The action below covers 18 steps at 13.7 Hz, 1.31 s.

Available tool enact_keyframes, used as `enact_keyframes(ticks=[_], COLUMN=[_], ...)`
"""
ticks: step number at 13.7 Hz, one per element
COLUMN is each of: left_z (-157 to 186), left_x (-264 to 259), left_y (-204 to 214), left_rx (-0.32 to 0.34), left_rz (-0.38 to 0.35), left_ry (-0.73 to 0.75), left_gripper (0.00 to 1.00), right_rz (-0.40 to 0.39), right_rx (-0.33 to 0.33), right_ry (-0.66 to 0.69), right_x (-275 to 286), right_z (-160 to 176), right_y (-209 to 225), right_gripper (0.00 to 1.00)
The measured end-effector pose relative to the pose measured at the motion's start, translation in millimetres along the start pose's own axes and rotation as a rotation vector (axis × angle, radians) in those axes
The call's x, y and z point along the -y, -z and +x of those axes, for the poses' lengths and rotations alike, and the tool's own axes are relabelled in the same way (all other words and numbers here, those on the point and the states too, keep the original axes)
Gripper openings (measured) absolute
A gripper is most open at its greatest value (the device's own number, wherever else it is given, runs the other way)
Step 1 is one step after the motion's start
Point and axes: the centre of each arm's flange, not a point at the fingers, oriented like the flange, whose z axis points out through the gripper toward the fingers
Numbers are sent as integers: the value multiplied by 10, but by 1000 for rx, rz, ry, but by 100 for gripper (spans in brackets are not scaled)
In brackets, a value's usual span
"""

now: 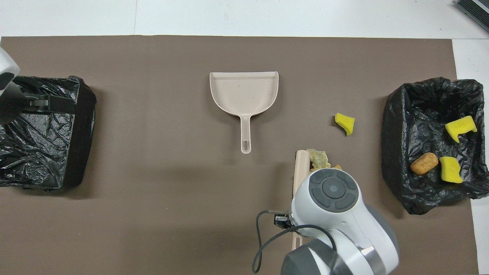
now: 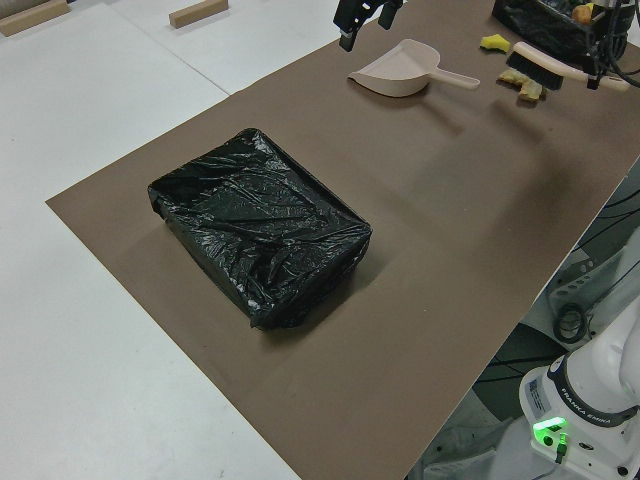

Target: Sweep and dump trash in bin

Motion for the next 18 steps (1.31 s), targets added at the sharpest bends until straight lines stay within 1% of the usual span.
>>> enact_keyframes(ticks=[2, 5, 6, 9, 10, 12, 15, 17, 18], left_z=[4, 5, 7, 75, 97, 130, 179, 213, 227], left_x=[-10, -9, -29, -195, -225, -310, -514, -630, -656], left_y=[-13, -13, -17, -70, -111, -183, -304, -392, -425], left_rx=[2, 1, 1, -34, -36, -38, -44, -48, -49], left_rz=[0, 0, -1, -8, -10, -13, -23, -29, -30], left_ry=[0, 2, 3, 23, 23, 15, 40, 56, 58], left_gripper=[100, 100, 100, 100, 100, 100, 100, 100, 100], right_rz=[-11, 10, 11, -26, -37, -81, -164, -213, -237], right_rx=[-27, -30, -33, -71, -81, -105, -156, -193, -201], right_ry=[8, 17, 35, 103, 125, 157, 201, 236, 253], right_x=[-113, -354, -482, -1023, -1207, -1469, -1637, -1817, -1936], right_z=[235, 679, 833, 1253, 1358, 1509, 1704, 1918, 2039], right_y=[92, 185, 186, 154, 146, 126, 56, -50, -115], right_gripper=[26, 26, 26, 26, 26, 26, 26, 26, 26])
